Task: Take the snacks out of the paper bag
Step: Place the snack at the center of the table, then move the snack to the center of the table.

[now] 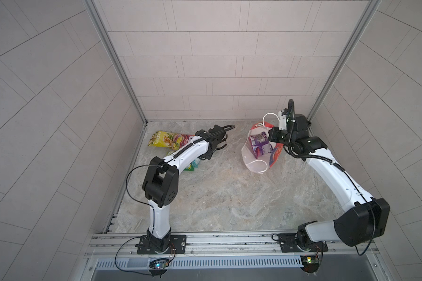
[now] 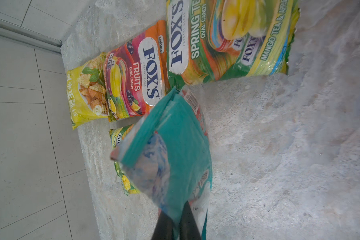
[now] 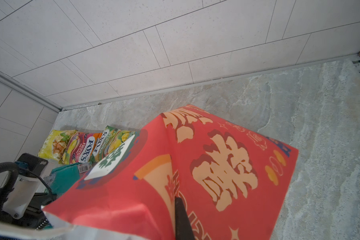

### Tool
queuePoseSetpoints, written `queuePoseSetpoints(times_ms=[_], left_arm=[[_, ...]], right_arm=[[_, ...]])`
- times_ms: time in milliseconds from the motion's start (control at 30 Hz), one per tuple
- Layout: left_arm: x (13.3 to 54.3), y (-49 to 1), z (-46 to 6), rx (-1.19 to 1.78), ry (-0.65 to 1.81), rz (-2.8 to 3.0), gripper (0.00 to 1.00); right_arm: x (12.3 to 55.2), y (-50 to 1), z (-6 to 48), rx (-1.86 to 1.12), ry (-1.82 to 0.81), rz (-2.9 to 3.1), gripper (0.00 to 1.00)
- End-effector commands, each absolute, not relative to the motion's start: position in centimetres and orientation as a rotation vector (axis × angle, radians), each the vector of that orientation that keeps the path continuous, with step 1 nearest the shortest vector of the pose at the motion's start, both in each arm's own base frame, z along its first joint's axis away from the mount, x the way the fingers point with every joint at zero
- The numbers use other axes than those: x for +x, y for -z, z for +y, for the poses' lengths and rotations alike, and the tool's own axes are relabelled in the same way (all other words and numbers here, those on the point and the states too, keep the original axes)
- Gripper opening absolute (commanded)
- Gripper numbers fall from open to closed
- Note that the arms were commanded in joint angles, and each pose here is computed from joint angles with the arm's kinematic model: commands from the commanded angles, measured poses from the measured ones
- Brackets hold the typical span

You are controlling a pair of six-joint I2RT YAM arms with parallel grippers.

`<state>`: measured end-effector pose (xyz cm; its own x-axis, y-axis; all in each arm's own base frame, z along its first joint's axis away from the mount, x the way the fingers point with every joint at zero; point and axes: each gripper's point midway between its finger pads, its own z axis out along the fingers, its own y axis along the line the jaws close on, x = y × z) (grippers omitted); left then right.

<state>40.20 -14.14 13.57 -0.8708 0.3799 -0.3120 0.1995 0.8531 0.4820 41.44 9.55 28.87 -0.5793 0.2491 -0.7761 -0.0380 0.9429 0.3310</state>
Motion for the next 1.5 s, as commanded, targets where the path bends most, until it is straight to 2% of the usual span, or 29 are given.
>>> queuePoseSetpoints(times_ms=[0, 33, 200, 400, 567, 800, 900, 1133, 1467], left_arm=[[40.4, -13.1, -14.9, 0.416, -0.600, 2.646, 0.13], [40.4, -12.8, -15.2, 0.415, -0.586, 2.654, 0.20], [40.3, -12.4, -16.8, 0.433, -0.522, 2.670, 0.33], [39.6, -12.3, -19.9, 0.433, -0.314, 2.685, 0.34], [39.6, -11.6, -20.7, 0.407, -0.263, 2.682, 0.37], [39.8, -10.5, -21.3, 0.392, -0.231, 2.699, 0.36], [39.5, -10.4, -22.5, 0.402, -0.139, 2.710, 0.37], [38.5, -7.5, -25.8, 0.408, 0.100, 2.741, 0.19], [39.8, -3.9, -24.0, 0.349, 0.014, 2.767, 0.17]], right_arm=[[41.2, -30.8, 9.6, 0.155, -0.422, 2.097, 0.00], [41.1, -30.8, 9.6, 0.155, -0.425, 2.097, 0.00], [41.2, -30.6, 9.7, 0.155, -0.429, 2.099, 0.00], [41.3, -30.6, 9.7, 0.157, -0.430, 2.099, 0.00], [41.2, -30.6, 9.8, 0.155, -0.438, 2.096, 0.00], [41.2, -30.7, 9.7, 0.157, -0.444, 2.091, 0.00], [41.2, -30.7, 9.6, 0.160, -0.441, 2.092, 0.00], [41.4, -30.4, 9.5, 0.170, -0.449, 2.094, 0.00], [41.3, -30.6, 9.5, 0.173, -0.458, 2.088, 0.00]])
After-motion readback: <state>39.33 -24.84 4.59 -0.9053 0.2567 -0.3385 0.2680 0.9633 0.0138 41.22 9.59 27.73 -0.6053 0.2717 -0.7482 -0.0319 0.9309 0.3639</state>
